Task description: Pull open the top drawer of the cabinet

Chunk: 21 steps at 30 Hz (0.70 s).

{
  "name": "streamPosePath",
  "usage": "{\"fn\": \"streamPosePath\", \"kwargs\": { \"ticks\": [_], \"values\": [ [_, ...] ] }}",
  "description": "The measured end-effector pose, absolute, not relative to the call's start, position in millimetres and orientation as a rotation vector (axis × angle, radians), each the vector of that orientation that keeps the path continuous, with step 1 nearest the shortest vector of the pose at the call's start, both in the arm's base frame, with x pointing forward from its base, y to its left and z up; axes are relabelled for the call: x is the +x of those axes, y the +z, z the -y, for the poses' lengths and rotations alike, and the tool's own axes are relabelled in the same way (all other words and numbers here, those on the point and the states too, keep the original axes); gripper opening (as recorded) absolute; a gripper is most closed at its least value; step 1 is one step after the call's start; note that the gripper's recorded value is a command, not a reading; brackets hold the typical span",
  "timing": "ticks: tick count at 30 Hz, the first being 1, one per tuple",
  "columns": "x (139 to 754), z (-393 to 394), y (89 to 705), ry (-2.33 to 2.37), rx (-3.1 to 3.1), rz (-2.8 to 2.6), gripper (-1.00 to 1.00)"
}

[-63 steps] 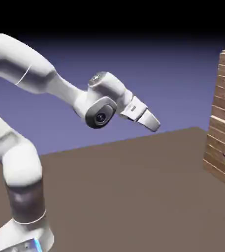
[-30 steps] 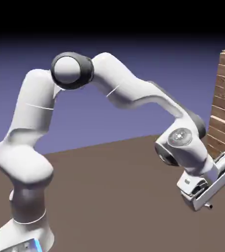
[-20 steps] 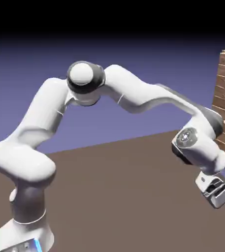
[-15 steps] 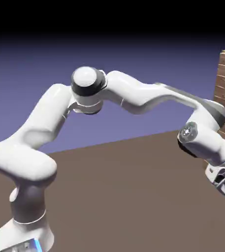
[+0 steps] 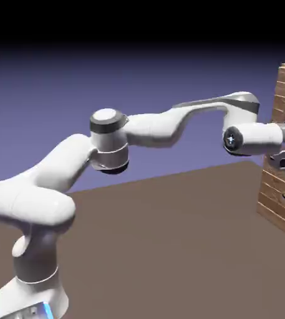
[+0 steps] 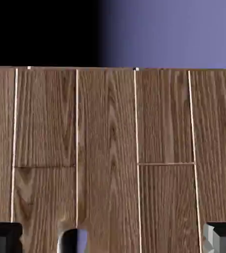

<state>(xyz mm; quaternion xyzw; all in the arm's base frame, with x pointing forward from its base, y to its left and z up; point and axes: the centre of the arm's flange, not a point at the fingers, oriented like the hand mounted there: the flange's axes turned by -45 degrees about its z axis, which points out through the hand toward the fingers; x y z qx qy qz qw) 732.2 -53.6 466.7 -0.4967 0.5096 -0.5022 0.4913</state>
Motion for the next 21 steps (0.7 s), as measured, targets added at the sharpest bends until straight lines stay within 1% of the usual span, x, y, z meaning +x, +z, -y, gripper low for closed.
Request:
{"fn": "streamPosePath", "kwargs": {
  "ticks": [1, 11, 12, 14, 21],
  "values": [
    [736, 40, 468, -1.209, -1.21, -1.209, 0.0],
    [782, 40, 468, -1.209, -1.21, -1.209, 0.0],
    [786, 40, 468, -1.209, -1.21, -1.209, -1.0],
    [786, 40, 468, -1.209, -1.21, -1.209, -1.0],
    [752, 40, 468, -1.209, -1.209, -1.208, -1.0]
  ]
}}
